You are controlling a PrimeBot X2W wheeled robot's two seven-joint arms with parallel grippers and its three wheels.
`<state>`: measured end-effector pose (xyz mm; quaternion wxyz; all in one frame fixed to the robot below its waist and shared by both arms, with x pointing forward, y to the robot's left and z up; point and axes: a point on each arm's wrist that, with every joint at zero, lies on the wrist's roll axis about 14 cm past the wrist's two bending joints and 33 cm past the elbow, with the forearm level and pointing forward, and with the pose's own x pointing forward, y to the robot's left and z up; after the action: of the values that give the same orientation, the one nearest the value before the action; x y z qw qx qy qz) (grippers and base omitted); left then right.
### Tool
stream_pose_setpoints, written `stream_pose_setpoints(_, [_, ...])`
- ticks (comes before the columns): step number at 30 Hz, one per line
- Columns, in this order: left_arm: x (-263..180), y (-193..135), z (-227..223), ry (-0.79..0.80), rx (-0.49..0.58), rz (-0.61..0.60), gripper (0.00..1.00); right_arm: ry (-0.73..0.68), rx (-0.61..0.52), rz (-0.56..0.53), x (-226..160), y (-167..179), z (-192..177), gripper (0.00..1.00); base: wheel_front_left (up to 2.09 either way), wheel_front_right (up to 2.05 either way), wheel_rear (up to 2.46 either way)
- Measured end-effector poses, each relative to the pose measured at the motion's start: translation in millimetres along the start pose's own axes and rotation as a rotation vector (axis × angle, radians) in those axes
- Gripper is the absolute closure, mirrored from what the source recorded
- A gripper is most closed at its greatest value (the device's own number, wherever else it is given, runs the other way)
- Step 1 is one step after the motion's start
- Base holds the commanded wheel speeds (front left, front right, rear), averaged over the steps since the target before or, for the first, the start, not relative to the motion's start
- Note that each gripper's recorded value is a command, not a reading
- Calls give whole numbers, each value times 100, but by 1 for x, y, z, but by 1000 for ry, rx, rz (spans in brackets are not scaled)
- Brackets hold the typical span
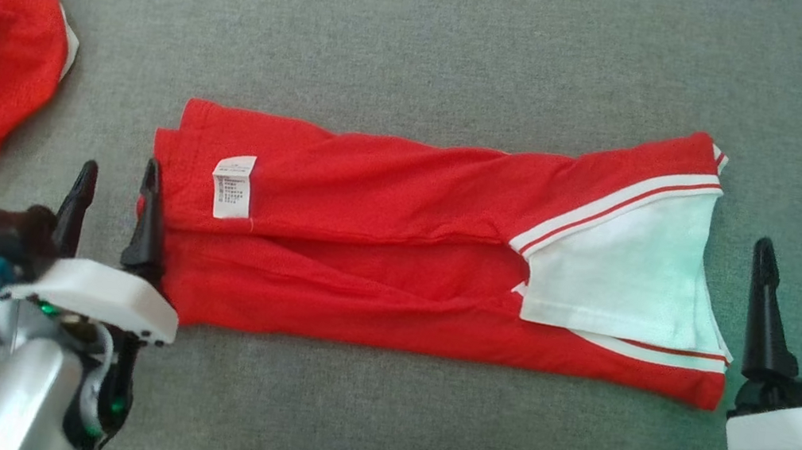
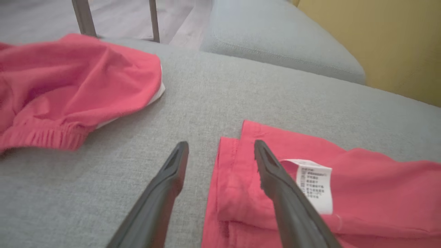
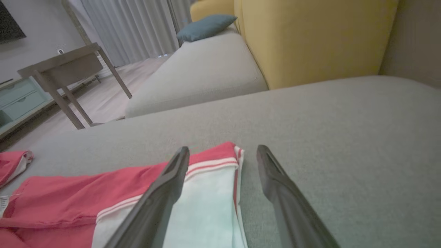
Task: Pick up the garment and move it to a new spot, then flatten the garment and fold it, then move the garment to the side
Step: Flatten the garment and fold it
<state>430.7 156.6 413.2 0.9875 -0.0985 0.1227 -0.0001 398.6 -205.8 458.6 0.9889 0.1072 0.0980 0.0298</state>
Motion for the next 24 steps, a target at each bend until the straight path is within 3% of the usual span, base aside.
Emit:
stream_pose_setpoints(8, [-11, -25, 48, -189, 106, -48, 0, -105, -104, 13, -5, 13, 29, 0, 0, 0, 0])
stream_pose_setpoints(24, [-32, -38, 37, -160, 131, -85, 0, -57, -82, -19, -26, 15, 13, 0, 0, 0, 0])
